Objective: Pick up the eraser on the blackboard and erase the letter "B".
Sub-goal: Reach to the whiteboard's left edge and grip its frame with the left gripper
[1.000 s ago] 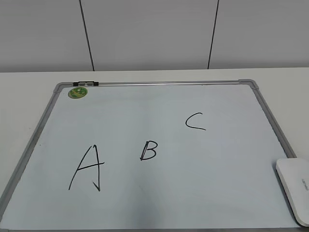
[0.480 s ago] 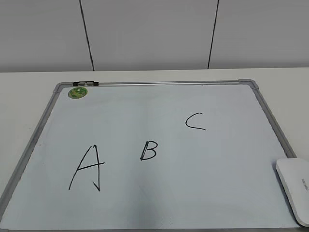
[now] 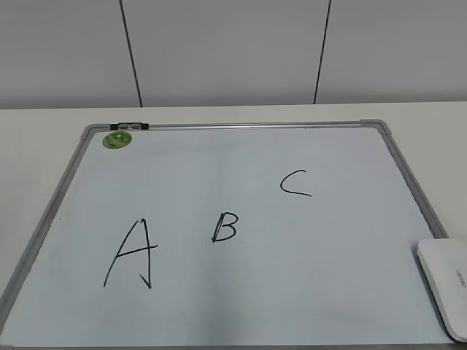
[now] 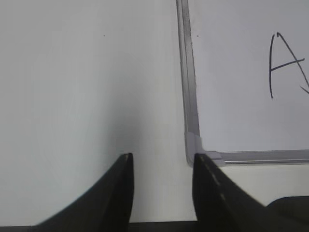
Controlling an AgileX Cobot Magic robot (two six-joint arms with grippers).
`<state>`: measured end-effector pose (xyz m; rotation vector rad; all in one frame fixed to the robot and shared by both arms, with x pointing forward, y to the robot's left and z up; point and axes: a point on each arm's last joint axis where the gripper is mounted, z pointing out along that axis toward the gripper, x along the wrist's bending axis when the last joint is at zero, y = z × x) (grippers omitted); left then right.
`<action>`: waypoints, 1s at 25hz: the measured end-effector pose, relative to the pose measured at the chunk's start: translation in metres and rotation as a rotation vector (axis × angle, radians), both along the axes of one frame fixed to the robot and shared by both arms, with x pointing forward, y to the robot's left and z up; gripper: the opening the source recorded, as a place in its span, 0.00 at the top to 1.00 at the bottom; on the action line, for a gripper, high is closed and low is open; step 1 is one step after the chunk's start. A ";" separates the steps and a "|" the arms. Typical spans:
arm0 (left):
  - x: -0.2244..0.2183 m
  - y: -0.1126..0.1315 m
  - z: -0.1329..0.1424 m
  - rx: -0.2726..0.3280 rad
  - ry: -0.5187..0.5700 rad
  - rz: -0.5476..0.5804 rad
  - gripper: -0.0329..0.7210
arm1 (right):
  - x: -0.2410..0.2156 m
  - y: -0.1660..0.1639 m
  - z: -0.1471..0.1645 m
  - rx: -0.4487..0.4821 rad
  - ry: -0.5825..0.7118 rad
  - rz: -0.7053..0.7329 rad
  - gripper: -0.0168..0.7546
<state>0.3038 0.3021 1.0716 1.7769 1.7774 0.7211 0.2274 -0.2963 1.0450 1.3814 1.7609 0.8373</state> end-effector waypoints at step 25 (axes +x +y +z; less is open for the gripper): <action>0.231 -0.007 -0.032 -0.048 0.452 0.028 0.55 | 0.000 0.000 0.000 0.000 0.000 0.000 0.33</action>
